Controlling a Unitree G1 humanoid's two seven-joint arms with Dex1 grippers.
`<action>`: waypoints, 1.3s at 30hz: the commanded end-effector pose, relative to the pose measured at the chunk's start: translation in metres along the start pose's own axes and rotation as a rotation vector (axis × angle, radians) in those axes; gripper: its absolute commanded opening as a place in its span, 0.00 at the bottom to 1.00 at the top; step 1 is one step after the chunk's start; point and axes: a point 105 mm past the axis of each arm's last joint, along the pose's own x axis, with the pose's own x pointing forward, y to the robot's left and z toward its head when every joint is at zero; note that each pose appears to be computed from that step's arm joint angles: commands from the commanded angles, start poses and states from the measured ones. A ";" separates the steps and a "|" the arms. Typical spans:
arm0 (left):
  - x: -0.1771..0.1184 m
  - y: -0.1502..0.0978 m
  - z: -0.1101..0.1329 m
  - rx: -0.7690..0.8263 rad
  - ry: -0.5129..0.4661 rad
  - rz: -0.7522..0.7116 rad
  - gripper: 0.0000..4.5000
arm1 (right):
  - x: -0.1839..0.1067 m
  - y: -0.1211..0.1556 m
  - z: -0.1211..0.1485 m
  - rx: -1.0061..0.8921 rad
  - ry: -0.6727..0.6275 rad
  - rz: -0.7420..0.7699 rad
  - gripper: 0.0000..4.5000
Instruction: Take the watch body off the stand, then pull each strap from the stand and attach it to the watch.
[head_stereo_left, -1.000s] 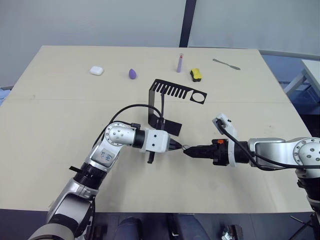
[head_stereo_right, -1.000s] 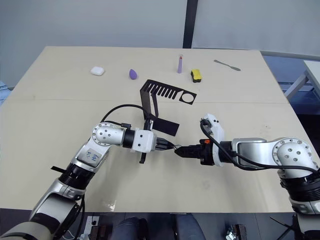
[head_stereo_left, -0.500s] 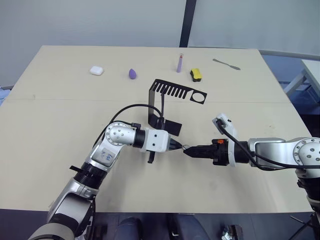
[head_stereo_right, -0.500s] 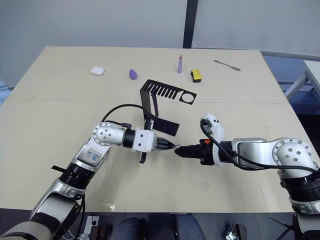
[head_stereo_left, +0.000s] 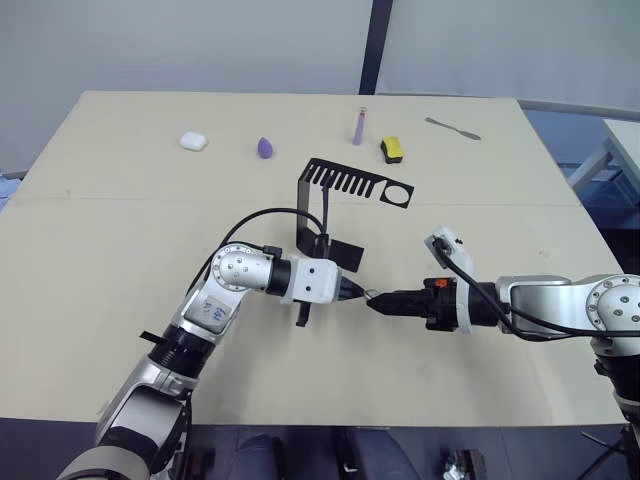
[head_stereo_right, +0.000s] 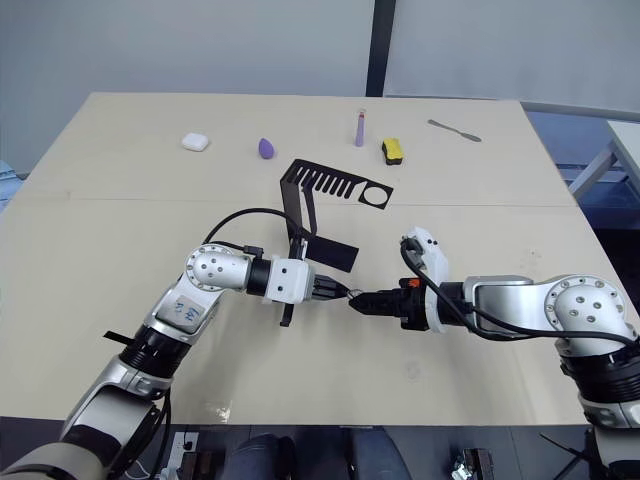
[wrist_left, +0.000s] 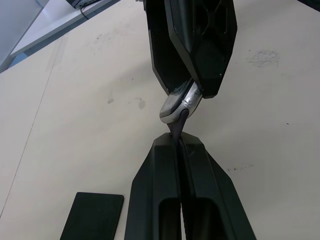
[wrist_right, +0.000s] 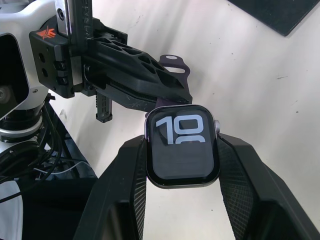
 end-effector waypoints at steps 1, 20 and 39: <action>0.009 0.006 0.021 0.068 -0.057 0.004 0.00 | 0.001 0.028 0.000 -0.052 0.010 0.127 0.34; 0.010 0.006 0.022 0.066 -0.062 0.002 0.00 | 0.000 0.028 -0.001 -0.057 0.014 0.120 0.34; -0.065 -0.020 0.041 -0.332 -0.160 -0.184 0.99 | -0.029 0.014 -0.003 -0.819 -0.072 -0.049 0.34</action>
